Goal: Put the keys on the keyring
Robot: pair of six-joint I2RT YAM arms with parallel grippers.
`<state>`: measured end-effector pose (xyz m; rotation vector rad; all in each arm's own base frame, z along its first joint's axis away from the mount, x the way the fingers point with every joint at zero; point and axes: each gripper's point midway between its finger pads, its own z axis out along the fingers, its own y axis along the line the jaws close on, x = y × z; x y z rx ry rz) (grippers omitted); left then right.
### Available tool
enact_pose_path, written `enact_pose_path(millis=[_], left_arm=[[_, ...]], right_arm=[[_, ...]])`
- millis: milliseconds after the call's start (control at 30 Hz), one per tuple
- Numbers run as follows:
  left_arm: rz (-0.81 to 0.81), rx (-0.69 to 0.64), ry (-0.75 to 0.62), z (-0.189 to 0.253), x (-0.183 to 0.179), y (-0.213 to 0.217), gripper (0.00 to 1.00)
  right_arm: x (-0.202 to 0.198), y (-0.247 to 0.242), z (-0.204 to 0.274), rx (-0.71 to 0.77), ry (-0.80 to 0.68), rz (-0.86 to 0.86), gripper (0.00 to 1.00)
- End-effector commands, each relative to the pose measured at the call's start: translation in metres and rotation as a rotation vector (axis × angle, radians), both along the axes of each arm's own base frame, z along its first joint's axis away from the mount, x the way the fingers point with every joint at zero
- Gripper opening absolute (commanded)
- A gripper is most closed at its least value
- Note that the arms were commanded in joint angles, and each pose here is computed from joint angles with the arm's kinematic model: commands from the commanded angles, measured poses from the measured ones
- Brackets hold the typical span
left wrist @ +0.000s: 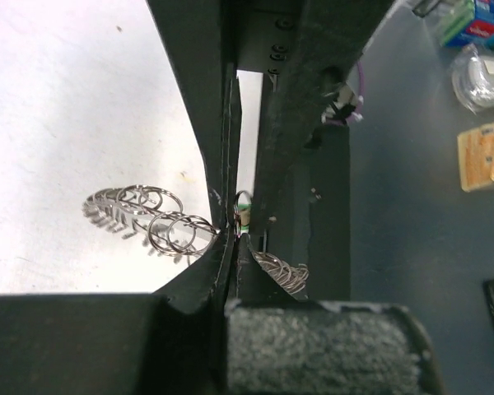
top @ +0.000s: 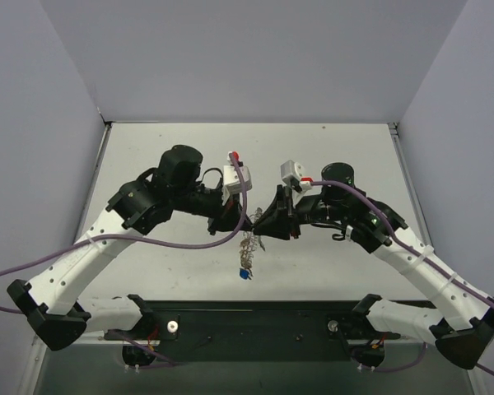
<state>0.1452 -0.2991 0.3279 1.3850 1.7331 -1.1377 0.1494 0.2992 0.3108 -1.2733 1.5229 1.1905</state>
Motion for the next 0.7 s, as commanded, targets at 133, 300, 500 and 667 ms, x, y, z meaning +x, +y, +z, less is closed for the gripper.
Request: enact_pose_path(millis=[133,300,500,667], left_arm=[[0.110,-0.335,-0.144,0.055,0.013,-0.014,0.00],[0.143,-0.444,-0.182,0.068,0.014,-0.013,0.00],[0.126,-0.550,-0.224,0.078,0.007,-0.010,0.00],[0.130,-0.650,-0.277,0.092,0.001,-0.003,0.00]], right_arm=[[0.013,-0.010,0.049,0.170,-0.171,-0.106,0.50],[0.029,-0.029,0.068,0.268,-0.173,-0.229,0.62],[0.031,-0.033,0.071,0.292,-0.163,-0.240,0.65],[0.026,-0.032,0.069,0.294,-0.159,-0.207,0.65]])
